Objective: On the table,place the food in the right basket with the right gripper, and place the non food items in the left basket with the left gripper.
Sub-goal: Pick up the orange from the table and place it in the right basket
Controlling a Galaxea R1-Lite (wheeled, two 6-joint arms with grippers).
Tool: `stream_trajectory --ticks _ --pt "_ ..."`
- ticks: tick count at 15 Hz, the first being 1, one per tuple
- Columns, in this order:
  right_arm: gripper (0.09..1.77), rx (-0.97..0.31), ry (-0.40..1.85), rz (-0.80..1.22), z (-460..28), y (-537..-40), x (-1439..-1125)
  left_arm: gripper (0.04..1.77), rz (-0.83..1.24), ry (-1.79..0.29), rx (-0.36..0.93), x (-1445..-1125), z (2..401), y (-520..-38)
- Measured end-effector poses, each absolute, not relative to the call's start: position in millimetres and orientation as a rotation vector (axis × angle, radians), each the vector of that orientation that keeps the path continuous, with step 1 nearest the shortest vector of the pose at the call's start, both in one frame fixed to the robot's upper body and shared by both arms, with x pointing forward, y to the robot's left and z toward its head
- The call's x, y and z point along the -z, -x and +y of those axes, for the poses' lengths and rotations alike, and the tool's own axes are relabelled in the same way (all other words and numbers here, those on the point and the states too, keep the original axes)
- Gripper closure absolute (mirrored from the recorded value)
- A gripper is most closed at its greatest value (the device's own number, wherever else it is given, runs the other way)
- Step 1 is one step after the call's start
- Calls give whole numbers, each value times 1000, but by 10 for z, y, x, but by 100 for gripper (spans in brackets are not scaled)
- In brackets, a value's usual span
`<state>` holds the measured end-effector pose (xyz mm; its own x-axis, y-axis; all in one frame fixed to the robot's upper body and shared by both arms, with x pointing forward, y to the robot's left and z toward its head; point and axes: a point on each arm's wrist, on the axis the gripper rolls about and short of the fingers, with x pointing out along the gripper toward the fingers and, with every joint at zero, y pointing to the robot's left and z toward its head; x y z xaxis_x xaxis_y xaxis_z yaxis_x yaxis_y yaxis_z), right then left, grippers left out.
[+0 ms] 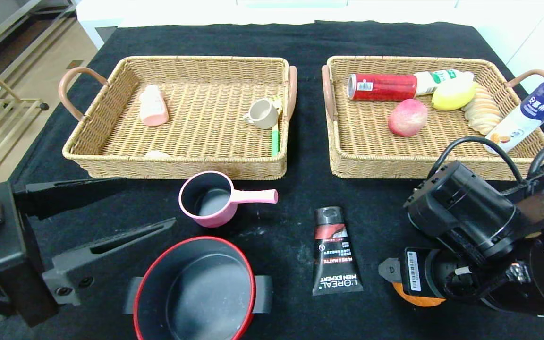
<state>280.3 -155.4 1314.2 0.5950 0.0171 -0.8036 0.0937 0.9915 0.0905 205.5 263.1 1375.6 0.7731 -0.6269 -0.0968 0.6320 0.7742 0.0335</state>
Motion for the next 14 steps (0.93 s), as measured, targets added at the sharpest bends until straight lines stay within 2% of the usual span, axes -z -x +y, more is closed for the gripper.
stream_trajectory --ticks 2,3,5,14 --pt "52 45 -125 935 -1550 -2805 -13136 9 81 -66 683 -13757 2632 -2053" --pt "60 46 -124 935 -1547 -2809 -13133 9 80 -66 683 -13758 2632 -2053" --pt "64 46 -122 937 -1539 -2811 -13125 9 81 -67 683 -13757 2632 -2053" --pt "66 46 -114 936 -1529 -2803 -13120 9 83 -67 686 -13751 2631 -2054"
